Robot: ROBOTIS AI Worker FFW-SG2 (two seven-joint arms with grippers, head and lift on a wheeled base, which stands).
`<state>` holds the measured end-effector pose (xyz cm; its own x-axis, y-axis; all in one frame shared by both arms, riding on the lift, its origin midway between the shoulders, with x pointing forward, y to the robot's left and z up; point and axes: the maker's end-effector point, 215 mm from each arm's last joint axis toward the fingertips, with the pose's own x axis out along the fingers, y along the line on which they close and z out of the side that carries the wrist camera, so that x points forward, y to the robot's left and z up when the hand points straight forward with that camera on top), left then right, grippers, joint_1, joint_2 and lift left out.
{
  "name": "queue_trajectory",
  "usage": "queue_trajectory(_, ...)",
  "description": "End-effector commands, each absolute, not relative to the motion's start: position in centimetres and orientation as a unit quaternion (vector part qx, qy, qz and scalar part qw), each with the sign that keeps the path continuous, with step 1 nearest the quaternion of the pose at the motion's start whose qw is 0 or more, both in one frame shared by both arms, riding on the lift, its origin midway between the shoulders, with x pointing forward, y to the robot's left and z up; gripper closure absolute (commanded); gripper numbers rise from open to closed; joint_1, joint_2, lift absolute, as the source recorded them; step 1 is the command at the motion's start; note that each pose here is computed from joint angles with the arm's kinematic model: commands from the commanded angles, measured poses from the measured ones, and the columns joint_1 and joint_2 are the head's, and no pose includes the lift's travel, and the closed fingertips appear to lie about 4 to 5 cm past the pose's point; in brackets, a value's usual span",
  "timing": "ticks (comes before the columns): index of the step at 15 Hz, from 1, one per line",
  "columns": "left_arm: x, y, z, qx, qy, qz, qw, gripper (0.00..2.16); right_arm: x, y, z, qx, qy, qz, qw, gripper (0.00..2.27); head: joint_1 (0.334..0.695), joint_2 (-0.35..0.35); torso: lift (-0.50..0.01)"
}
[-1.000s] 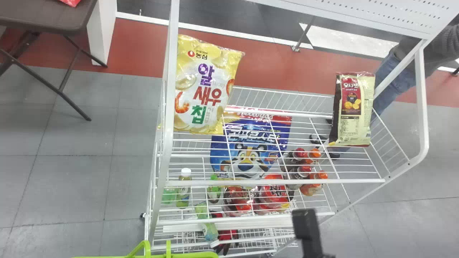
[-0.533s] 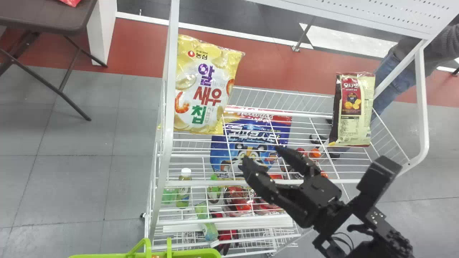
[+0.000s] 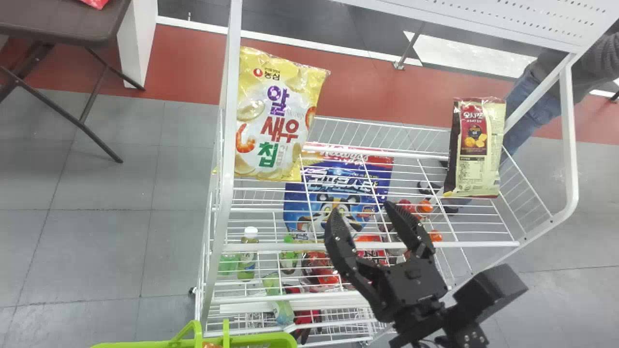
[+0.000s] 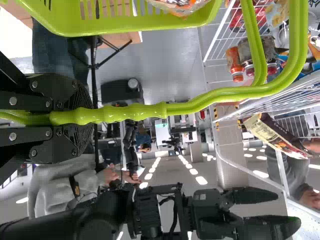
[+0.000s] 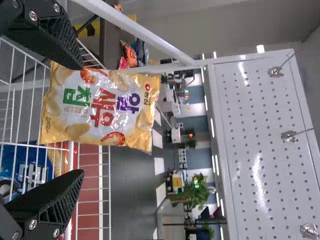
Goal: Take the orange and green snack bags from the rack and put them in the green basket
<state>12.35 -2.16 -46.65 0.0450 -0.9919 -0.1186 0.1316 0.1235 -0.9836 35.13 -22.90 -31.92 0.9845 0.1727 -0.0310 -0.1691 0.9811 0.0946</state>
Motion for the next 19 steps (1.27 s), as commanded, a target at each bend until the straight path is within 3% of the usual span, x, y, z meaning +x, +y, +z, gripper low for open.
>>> queue_trajectory(1, 12.5, -2.2, -46.6, -0.444, 0.481, -0.494, 0.572, 1.95, 34.8, -21.3, -32.3, 0.052, 0.022, 0.092, 0.994, 0.07, 0.695, -0.35, 0.0)
queue_trajectory(19, 12.0, -2.3, -46.6, -0.445, 0.486, -0.492, 0.569, 2.02, 34.3, -21.6, -30.7, 0.062, -0.005, 0.086, 0.994, 0.07, 0.695, -0.35, 0.0)
